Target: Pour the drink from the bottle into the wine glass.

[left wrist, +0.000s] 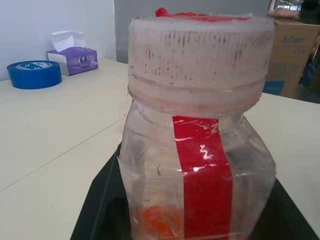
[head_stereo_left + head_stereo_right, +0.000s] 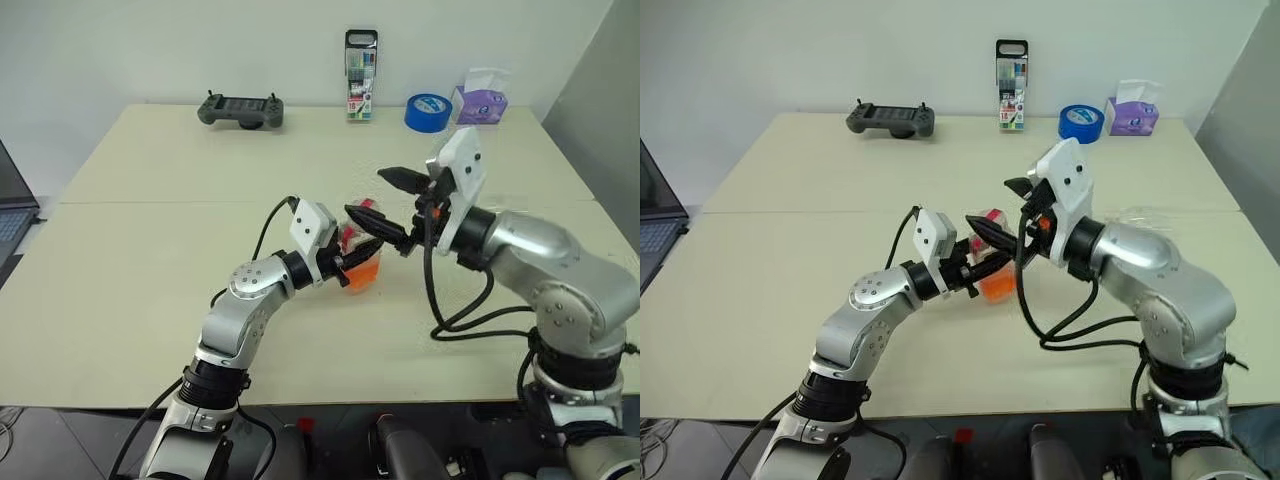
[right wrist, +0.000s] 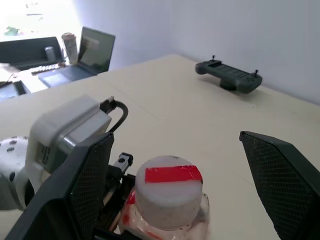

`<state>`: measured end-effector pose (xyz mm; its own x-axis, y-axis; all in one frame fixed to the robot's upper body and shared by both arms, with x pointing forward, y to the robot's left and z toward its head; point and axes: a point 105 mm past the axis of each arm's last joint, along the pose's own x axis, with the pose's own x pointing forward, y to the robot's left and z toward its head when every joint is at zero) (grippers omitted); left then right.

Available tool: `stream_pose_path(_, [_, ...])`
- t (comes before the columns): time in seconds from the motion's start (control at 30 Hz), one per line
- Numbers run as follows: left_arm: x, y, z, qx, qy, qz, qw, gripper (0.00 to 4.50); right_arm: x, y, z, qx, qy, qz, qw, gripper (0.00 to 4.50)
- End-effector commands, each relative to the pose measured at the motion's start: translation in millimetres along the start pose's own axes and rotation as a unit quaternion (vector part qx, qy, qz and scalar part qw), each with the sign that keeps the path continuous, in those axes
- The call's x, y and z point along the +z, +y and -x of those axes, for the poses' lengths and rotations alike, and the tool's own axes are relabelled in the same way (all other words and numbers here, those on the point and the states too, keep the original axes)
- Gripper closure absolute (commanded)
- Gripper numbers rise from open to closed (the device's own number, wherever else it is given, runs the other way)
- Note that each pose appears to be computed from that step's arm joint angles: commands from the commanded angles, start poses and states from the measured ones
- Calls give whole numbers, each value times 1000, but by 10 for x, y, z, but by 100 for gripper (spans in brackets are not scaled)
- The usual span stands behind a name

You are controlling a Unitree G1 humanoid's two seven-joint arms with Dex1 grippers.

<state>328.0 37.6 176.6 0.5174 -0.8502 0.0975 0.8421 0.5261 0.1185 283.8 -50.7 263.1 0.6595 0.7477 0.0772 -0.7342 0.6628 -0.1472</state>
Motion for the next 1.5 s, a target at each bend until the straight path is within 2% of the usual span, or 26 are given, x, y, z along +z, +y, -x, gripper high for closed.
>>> stream_pose_path(0.03, [157,51,-20,3,-25,-31,999,279,72,60,67,-67,-16,-2,998,22])
stream_pose_path(0.23, [160,68,-57,-3,-31,-33,999,279,-96,-22,49,-170,12,-54,984,22])
stream_pose_path(0.4, [162,49,-81,-6,-33,-33,999,279,-174,24,-19,-174,26,-73,982,22])
stream_pose_path(0.67, [134,27,-53,-8,-27,-32,999,279,-213,124,-97,-145,42,-54,987,22])
stream_pose_path(0.9, [141,44,-47,-2,-26,-35,999,279,-193,-56,-87,-205,31,-58,977,22])
stream_pose_path(1.0, [132,53,-44,0,-25,-35,999,279,-181,-55,-95,-210,27,-62,975,108])
stream_pose_path(1.13, [130,58,-44,1,-25,-35,999,279,-199,-77,-93,-216,35,-52,974,251])
stream_pose_path(1.27, [132,61,-45,3,-25,-36,999,279,-218,-155,-77,-221,45,-30,974,261])
stream_pose_path(1.33, [142,56,-50,3,-26,-36,999,279,-203,-187,-77,-191,45,-3,981,261])
stream_pose_path(1.4, [146,52,-58,3,-26,-35,999,279,-199,-217,-90,-144,45,16,988,261])
stream_pose_path(1.5, [150,13,-85,-4,-26,-33,999,279,102,-209,-212,20,-22,1,1000,261])
